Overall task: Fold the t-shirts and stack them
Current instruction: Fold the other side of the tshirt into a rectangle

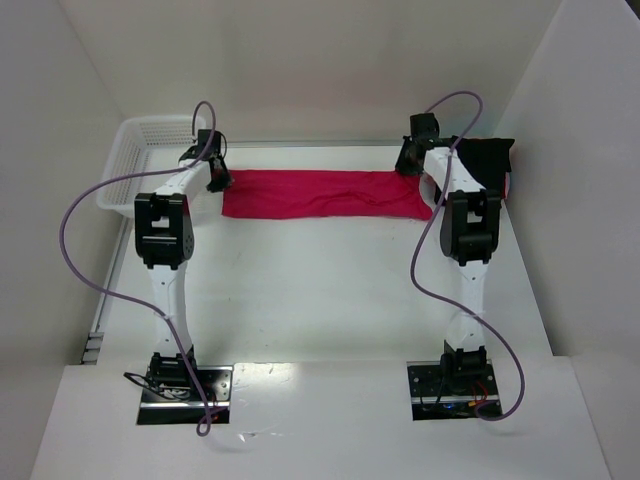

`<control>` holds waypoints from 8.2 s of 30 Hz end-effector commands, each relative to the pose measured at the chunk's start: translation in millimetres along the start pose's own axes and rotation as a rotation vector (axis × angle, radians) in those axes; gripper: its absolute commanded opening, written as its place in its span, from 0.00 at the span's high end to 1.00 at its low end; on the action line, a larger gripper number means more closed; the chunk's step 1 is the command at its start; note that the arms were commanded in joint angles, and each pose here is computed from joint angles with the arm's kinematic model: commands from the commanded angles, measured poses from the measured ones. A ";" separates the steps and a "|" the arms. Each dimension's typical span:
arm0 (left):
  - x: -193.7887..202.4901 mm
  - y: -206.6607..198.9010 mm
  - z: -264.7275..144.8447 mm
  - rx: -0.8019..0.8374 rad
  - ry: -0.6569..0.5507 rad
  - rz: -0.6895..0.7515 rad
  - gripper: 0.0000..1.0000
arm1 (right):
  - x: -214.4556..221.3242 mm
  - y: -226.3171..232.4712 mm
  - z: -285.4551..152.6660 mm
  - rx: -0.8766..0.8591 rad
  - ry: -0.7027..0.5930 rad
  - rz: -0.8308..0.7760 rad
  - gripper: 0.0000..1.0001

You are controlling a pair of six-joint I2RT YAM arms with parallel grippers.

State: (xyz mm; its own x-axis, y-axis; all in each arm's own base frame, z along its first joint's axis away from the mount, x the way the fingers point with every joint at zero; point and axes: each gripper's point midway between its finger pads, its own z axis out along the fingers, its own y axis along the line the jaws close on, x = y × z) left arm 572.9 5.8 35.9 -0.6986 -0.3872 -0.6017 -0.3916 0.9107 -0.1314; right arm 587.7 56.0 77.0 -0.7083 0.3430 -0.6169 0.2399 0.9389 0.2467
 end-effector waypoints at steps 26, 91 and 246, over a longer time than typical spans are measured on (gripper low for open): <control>-4.8 -130.3 -119.6 0.385 -0.134 0.315 0.01 | 44.3 36.6 -89.0 -0.248 0.009 -0.156 0.12; 84.1 -115.8 -41.3 0.148 0.047 0.393 0.01 | 71.1 30.0 -13.4 -0.039 0.074 -0.123 0.79; 75.5 -103.0 -45.6 0.211 0.080 0.377 0.01 | 15.9 144.8 11.9 -0.247 -0.169 -0.210 0.32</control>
State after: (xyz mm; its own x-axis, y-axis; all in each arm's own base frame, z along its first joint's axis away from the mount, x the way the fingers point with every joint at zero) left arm 532.8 -124.4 33.8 -0.8214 -0.0441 -0.5686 -0.0009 0.9971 -0.0761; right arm 612.9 207.7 67.0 -0.6585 0.1577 -0.7359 -0.0957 0.9523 0.2897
